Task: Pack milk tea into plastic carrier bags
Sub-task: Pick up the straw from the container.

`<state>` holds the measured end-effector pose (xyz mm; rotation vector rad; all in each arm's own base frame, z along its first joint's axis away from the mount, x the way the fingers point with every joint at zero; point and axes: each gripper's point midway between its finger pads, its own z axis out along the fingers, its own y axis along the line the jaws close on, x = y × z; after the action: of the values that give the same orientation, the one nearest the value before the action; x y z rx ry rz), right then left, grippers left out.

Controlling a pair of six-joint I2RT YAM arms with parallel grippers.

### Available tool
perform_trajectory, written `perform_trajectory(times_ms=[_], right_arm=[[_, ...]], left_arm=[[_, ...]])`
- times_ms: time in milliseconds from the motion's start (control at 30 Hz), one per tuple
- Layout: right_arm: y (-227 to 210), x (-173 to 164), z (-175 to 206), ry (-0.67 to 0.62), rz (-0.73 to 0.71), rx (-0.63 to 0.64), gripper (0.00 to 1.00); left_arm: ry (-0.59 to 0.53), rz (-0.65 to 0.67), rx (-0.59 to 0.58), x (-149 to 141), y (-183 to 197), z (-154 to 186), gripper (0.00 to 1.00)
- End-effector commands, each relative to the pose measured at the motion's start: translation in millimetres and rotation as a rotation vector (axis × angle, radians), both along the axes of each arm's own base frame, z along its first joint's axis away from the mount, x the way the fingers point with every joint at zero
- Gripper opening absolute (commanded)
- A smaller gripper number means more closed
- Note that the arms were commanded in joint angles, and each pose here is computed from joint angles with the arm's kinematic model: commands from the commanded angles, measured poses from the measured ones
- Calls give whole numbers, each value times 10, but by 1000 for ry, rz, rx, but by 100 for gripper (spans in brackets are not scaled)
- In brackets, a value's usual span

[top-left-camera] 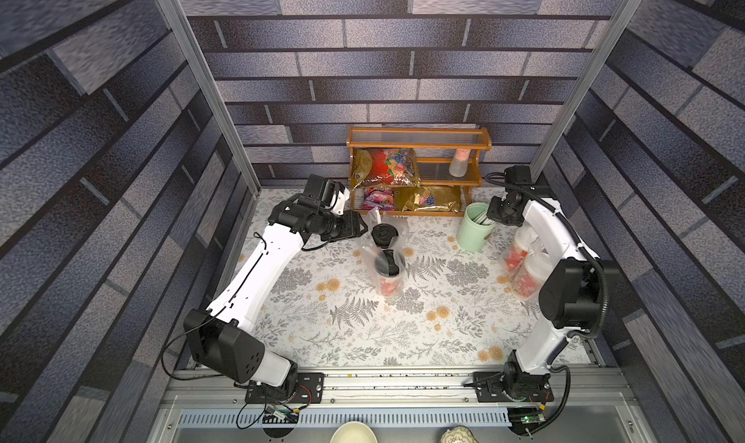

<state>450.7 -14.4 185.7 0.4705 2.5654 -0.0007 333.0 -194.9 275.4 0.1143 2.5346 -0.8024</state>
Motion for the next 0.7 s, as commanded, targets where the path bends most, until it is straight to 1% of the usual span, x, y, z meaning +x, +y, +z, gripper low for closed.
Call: perform_trajectory(times_ms=[0,133,367,500,667], right_arm=[[-29,-21,133,-28,-8,-9,13],[2,-106,302,-57,-1,7,8],[-13,-266,740,-120,7,-8,6],[43,-379,1080,-174,26,-8,5],[226,-584,1590,-259,83,-20,5]], left_arm=[[-19,0,-23,-75,-3,99,59],[-21,-3,-23,-83,-15,110,59],[-27,6,-16,-105,7,131,60],[-32,-1,-8,-157,9,188,61],[-62,31,26,-294,115,295,64]])
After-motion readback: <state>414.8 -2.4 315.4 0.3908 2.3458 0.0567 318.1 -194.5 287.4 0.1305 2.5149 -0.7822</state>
